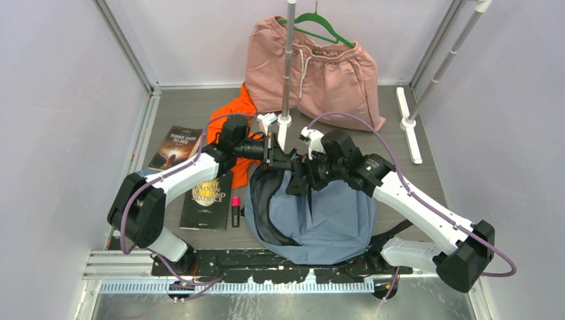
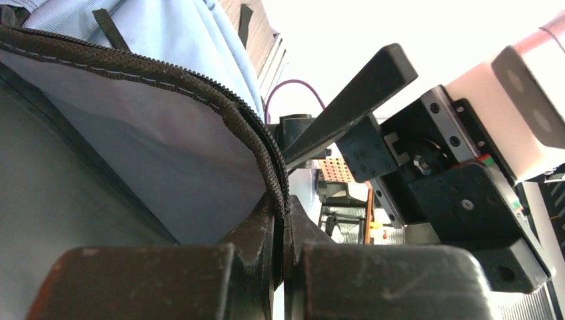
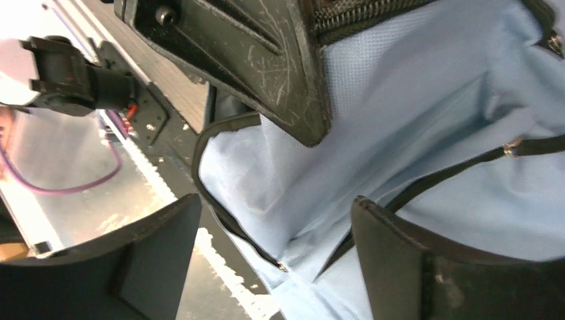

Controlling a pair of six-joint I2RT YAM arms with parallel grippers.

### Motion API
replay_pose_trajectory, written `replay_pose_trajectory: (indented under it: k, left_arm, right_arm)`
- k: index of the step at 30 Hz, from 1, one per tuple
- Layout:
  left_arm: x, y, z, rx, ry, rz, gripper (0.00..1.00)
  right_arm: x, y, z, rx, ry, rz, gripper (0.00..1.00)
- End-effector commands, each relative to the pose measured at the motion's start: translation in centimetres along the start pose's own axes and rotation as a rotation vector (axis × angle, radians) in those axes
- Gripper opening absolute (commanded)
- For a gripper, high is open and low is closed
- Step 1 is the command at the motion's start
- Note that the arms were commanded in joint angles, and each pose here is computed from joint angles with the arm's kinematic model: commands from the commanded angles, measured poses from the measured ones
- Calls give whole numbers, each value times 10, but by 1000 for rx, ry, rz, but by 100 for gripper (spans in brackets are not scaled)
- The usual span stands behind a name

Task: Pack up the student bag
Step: Adjust the student bag at the center of the board.

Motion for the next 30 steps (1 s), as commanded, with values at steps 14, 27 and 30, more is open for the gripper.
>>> replay_pose_trajectory:
  k: [14,27,30]
  left_arm:
    - [37,32,2,265,545,-167,0]
    - [45,34,-1,423,597,-273,0]
    - [47,30,-1,439,610,-280,0]
  right_arm:
    - [23,31,35,-70,-326,-541,100]
    - [-48,-4,72,146,-488,-607,100]
    - [-55,-3,72,138,-496,-630,100]
Point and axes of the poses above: each gripper's point midway between its finger pads, its own x axis back along the fingers, its own z axis along the line the jaws close on, y = z × x, the point moved 6 cm from there along x, back along the fingers, and after that the axes turned 14 degrees about -x, right-handed, at the moved point
